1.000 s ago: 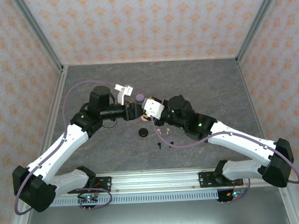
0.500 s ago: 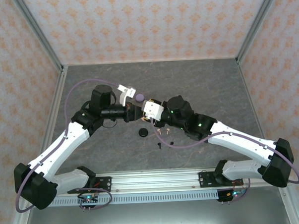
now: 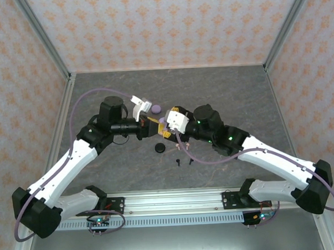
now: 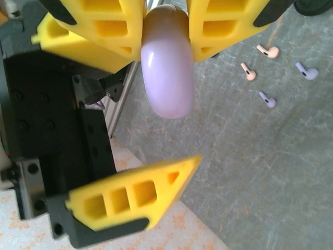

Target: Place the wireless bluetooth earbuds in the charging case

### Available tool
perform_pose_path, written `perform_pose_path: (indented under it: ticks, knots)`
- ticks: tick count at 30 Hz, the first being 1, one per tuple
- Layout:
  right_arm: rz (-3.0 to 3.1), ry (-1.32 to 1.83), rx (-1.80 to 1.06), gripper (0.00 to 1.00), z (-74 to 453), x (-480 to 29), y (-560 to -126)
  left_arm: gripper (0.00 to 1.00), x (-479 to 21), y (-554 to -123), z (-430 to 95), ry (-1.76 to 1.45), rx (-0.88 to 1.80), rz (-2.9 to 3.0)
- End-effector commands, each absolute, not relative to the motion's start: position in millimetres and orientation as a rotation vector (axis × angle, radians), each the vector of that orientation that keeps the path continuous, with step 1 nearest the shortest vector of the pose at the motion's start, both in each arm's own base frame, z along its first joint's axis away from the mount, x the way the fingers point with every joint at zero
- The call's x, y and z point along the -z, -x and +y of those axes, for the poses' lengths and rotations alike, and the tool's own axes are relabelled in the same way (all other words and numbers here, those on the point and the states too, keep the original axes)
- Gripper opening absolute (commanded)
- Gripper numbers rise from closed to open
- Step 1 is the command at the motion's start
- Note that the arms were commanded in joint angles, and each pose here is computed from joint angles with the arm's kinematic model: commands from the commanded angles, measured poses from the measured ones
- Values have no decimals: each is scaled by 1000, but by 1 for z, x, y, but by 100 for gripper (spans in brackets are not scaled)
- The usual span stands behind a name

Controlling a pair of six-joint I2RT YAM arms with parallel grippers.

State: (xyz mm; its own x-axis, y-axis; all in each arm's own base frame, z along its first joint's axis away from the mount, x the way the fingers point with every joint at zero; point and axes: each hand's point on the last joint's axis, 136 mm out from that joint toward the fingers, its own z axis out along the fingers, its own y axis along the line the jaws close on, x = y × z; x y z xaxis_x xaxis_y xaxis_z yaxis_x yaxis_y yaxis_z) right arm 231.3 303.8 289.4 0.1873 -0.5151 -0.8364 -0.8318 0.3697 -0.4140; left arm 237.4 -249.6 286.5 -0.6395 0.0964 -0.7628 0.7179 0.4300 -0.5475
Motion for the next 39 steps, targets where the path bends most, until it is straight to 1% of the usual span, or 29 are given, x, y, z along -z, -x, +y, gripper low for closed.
perform_pose_path:
  ticks: [1, 2, 4, 8, 13, 16, 21, 25, 30, 32, 33, 39]
  knots:
    - [1467, 1271, -418, 80, 290, -300, -219, 11, -296, -233, -242, -770, 1106, 1913]
    - [1466, 1271, -435, 83, 287, -301, -215, 11, -297, -232, -240, -781, 1082, 1896]
    - [1473, 1272, -475, 85, 281, -303, -210, 12, -297, -230, -238, -819, 1040, 1865]
    - [1491, 1294, -604, 85, 274, -309, -197, 10, -294, -228, -234, -912, 948, 1811]
    - [1502, 1345, -634, 84, 274, -312, -189, 7, -298, -230, -232, -970, 858, 1734]
    - [1484, 1376, -650, 80, 279, -314, -188, 3, -295, -231, -232, -1023, 772, 1694]
    - [1478, 1436, -652, 73, 287, -317, -191, 0, -291, -224, -237, -1132, 659, 1608]
    - [1472, 1467, -644, 69, 293, -318, -196, 0, -294, -220, -239, -1163, 649, 1574]
    - [1456, 1505, -701, 66, 303, -320, -195, 0, -294, -213, -242, -1200, 666, 1558]
    - [1431, 1511, -717, 63, 305, -326, -192, 0, -293, -213, -242, -1208, 666, 1558]
    - [1446, 1524, -731, 62, 310, -319, -196, 0, -294, -212, -243, -1211, 667, 1555]
    - [1429, 1549, -778, 53, 317, -319, -194, 0, -295, -211, -244, -1219, 675, 1549]
